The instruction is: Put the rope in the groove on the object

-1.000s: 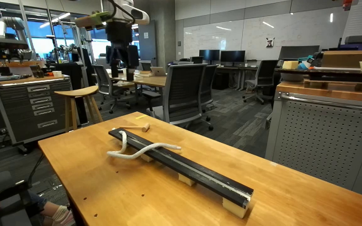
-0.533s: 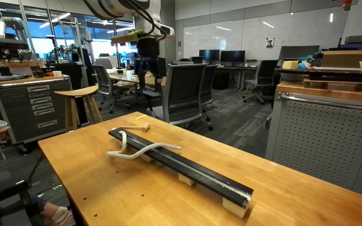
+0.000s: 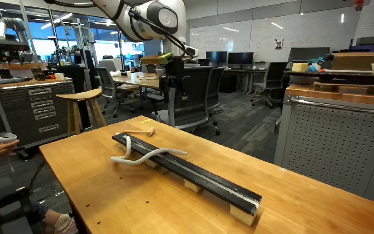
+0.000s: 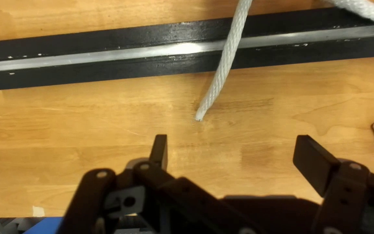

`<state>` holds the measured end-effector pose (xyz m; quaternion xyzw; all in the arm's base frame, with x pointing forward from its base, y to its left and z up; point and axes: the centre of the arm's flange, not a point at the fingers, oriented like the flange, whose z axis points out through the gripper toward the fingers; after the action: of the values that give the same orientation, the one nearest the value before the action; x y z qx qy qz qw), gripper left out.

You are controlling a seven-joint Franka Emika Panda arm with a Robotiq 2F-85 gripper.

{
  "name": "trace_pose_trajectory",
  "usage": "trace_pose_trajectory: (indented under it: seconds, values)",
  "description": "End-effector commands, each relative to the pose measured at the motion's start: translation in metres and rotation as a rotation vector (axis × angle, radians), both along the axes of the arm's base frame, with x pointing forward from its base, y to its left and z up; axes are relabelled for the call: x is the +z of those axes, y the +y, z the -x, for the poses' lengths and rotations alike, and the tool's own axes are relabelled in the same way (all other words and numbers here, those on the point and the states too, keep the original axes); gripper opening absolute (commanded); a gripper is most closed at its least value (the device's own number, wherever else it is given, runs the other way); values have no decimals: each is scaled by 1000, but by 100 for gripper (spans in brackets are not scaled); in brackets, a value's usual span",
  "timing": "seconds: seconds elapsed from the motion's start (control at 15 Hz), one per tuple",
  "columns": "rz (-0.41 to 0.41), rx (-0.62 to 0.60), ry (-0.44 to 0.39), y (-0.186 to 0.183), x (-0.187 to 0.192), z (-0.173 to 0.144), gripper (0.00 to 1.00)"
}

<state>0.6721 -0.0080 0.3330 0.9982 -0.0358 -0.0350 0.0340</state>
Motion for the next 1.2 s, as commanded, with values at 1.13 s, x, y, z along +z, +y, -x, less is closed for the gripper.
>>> trace_pose_trajectory:
  seconds: [1.13]
  values:
    - [-117, -84, 184, -19, -129, -66, 100]
